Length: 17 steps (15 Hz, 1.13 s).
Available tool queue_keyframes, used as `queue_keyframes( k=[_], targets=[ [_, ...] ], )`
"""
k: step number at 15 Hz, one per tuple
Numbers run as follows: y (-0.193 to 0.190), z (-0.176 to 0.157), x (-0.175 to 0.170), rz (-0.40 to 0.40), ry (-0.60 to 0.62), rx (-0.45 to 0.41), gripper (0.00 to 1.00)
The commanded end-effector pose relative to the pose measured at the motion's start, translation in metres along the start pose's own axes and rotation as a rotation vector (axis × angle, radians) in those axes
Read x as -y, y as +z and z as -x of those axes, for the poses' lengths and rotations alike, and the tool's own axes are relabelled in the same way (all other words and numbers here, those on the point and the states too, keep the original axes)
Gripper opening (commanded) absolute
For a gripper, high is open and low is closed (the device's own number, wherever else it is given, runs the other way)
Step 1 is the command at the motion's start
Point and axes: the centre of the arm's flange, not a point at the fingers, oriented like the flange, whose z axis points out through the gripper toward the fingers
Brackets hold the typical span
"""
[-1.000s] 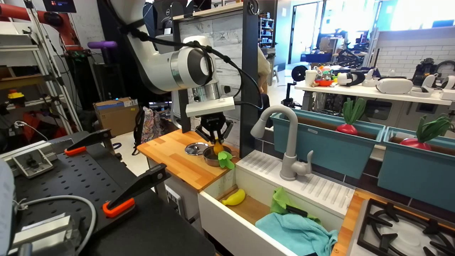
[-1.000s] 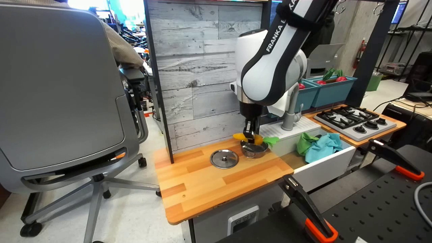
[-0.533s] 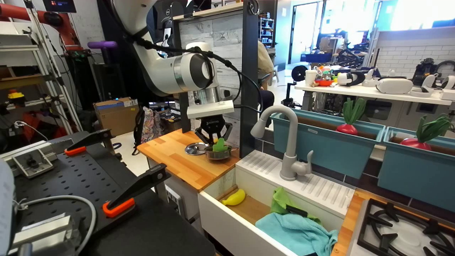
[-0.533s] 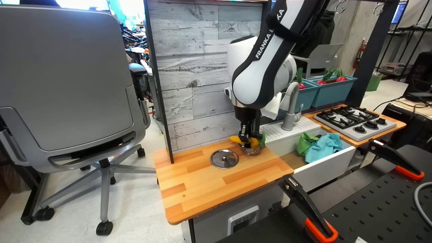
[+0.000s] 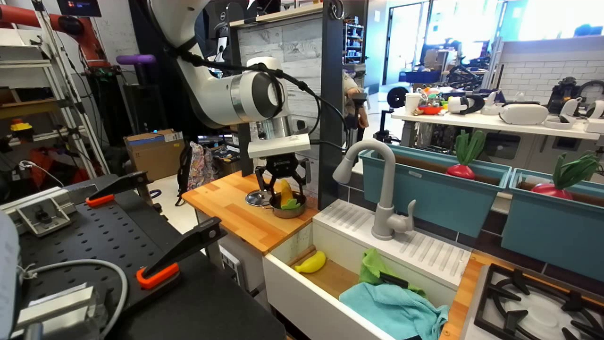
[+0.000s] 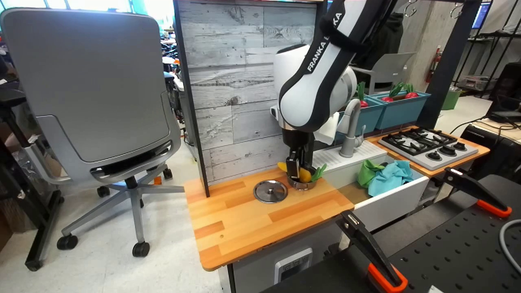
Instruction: Pick up the carrot from the counter and put it in the pot
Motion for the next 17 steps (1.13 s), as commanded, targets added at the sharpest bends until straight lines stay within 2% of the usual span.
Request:
queue_keyframes(
  k=[1,4,10,11,14,17],
  targets=[
    [-0.022,0.004,0.012,-0.002,-0.016,-0.018,1.00],
    [-0.056,0.014,0.030,0.014,-0.039,-0.034,1.00],
    [-0.139,0.030,0.099,0.072,-0.155,-0.044,1.00],
    [-0.101,0.007,0.067,0.042,-0.117,-0.041,1.00],
    [-0.128,0.015,0.092,0.050,-0.151,-0.041,1.00],
    [-0.128,0.020,0.092,0.052,-0.153,-0.034,1.00]
  ],
)
